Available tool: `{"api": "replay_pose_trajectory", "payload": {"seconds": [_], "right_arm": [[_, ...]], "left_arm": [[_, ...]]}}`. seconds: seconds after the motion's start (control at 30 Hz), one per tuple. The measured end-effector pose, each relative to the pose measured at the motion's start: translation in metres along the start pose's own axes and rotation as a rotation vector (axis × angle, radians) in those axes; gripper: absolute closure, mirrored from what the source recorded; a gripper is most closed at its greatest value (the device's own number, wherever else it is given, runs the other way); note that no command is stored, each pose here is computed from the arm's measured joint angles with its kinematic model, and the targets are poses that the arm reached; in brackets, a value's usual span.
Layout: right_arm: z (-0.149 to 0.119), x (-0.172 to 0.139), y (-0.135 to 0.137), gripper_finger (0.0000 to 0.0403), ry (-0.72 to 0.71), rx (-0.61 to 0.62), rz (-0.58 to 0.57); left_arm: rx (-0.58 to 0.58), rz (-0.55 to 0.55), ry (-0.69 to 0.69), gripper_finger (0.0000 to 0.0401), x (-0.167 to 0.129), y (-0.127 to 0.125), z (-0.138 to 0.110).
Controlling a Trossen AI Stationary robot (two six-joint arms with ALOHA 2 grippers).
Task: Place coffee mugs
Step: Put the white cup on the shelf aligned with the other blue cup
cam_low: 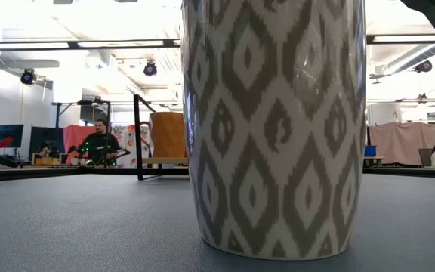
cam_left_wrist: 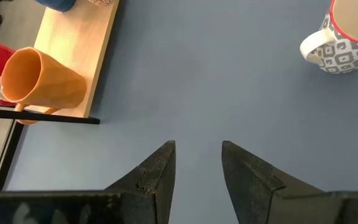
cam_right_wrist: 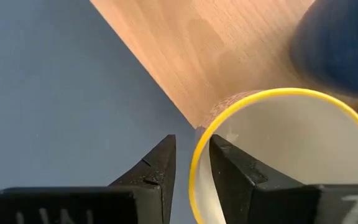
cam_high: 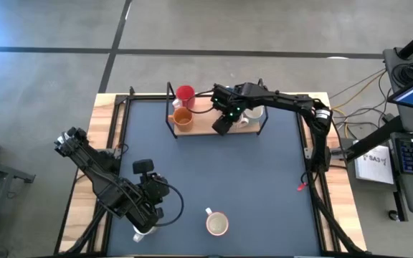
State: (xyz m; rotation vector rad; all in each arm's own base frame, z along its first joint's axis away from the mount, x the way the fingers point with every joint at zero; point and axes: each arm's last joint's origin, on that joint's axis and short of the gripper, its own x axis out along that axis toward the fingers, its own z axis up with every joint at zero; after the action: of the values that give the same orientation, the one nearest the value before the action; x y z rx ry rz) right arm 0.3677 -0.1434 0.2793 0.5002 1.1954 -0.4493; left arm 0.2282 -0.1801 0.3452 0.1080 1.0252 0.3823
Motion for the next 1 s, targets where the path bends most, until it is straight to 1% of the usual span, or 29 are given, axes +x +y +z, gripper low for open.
{"api": "replay_pose_trajectory", "payload": {"seconds": [0.17, 0.33, 0.67, 1.0], "right_arm": [[0.0008, -0.0002, 0.0, 0.0325, -0.01, -0.011, -0.005], [0.0021, -0.0004, -0.002, 0.0326, -0.038, -0.027, -0.078], [0.0071, -0.0009, -0.0019, 0.0326, -0.088, -0.038, -0.069], [0.0073, -0.0059, -0.0015, 0.0325, -0.086, -0.046, -0.069]], "left_arm": [[-0.002, 0.0, 0.0, 0.0288, 0.0, 0.0, 0.0], [-0.002, -0.001, 0.0, 0.0288, 0.0, 0.0, 0.0], [-0.002, -0.001, 0.001, 0.0288, 0.0, -0.0001, 0.0], [-0.003, -0.001, 0.001, 0.0288, 0.0, -0.0001, 0.0]]}}
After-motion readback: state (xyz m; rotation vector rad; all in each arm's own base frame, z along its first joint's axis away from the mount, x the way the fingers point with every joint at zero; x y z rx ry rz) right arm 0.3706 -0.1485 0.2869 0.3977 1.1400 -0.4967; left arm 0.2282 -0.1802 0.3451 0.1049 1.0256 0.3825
